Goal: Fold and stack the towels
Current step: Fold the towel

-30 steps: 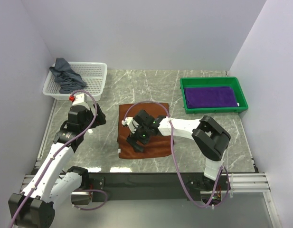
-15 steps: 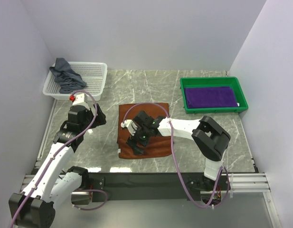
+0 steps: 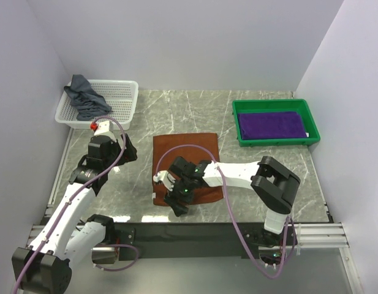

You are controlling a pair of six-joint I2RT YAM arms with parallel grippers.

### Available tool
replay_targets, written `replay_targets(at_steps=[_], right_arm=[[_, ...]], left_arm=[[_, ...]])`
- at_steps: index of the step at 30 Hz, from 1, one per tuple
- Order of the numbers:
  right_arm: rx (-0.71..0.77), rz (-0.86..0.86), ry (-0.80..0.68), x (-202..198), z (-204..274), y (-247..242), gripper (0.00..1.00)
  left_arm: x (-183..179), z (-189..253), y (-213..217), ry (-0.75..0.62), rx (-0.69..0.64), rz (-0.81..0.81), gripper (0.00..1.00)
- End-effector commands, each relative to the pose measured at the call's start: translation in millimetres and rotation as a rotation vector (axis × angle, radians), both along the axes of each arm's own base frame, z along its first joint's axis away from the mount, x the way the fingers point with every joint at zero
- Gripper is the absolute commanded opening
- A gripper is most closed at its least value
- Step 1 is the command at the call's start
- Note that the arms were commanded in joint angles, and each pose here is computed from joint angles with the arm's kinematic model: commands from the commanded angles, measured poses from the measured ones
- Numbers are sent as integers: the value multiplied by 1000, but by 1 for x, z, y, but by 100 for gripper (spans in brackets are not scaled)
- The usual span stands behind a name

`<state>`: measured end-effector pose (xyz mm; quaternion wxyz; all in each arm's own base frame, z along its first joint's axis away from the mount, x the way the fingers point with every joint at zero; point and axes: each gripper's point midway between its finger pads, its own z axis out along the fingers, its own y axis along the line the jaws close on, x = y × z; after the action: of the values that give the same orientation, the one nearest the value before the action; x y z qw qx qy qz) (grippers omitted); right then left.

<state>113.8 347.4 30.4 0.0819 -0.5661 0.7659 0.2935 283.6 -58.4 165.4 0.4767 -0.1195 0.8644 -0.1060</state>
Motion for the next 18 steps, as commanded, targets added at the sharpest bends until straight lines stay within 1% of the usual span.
replay_targets(at_steps=[1, 6, 8, 11, 12, 13, 14, 16, 18], right_arm=[[3, 31, 56, -28, 12, -6, 77], [-6, 29, 75, -43, 17, -21, 75], [-5, 16, 44, -42, 26, -28, 75], [-4, -42, -14, -30, 37, -39, 75], [6, -98, -52, -15, 43, -43, 75], [5, -144, -53, -9, 46, -48, 74], [14, -184, -63, -1, 49, -51, 73], [72, -341, -106, 32, 64, -56, 72], [91, -496, -145, 66, 69, -71, 72]], left_arm=[[4, 4, -2, -23, -1, -20, 97], [4, 2, -7, -16, -14, -44, 97], [4, -1, -8, -10, -17, -47, 97], [2, -4, -18, 14, -75, -66, 96], [1, -4, -22, 17, -101, -72, 96], [-1, -1, -32, 21, -155, -89, 94], [-2, 0, -38, 20, -182, -105, 92], [-4, 0, -49, 23, -240, -112, 90], [1, 1, -64, 14, -272, -130, 88]])
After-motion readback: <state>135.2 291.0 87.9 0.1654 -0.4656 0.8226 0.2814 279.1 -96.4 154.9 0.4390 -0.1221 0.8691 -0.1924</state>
